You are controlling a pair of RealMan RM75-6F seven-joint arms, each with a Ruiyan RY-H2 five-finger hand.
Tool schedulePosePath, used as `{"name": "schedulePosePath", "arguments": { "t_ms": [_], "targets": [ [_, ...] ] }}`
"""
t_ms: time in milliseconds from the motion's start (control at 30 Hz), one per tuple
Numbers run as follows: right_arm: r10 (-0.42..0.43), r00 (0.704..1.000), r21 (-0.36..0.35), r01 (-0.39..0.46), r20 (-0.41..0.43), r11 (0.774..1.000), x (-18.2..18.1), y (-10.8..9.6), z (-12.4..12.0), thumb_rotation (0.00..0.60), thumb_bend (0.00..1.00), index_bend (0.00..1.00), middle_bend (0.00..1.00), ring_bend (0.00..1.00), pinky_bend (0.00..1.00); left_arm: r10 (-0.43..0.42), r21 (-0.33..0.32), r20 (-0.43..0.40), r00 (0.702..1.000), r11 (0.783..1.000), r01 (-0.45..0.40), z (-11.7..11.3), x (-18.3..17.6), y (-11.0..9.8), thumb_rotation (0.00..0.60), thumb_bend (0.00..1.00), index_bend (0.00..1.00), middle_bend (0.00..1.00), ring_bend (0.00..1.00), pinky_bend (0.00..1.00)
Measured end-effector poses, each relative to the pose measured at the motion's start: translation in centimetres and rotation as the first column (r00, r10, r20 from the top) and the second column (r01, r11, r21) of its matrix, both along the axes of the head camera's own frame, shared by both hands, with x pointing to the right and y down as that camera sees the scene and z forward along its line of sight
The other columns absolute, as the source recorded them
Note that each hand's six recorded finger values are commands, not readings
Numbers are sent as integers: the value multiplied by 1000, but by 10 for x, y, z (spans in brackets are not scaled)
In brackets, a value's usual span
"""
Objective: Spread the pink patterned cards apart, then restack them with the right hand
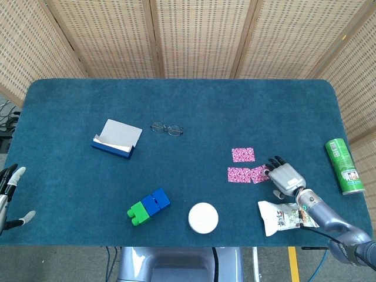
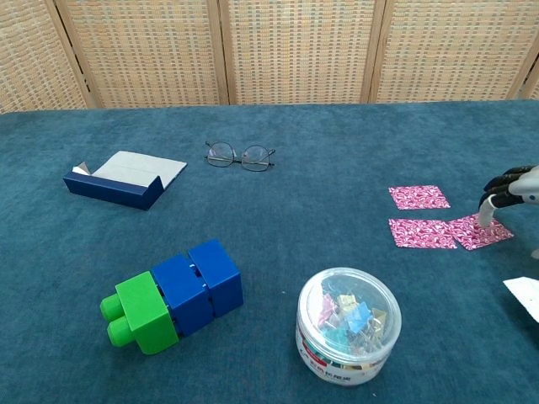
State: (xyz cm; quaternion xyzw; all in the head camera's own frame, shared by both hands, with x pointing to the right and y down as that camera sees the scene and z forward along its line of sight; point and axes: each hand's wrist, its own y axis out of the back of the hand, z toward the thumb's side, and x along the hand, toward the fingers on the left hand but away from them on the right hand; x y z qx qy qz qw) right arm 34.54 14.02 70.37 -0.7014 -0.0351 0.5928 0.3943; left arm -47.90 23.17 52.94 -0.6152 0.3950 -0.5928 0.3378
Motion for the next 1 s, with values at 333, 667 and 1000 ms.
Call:
{"name": "schedulePosePath", "arguments": {
  "t_ms": [333,667,1000],
  "targets": [
    [-15,1000,-40,15,-6,999,-8,2,12,600,381,251,184,0,0,-15,-4,9,1000,1000,15,0,-6,3,600,58,0,0,0,0],
    [13,999,-46,-15,-34,999,6,2,7,600,385,263,205,0,0,-5,-1,3,1000,1000,5,1,-3,1,600,59,0,0,0,0],
    [46,999,-19,-46,-27,999,11,-2,-5,600,369,265,203,0,0,2,-1,-2,1000,1000,-2,2,-1,0,600,59,0,0,0,0]
  ]
}}
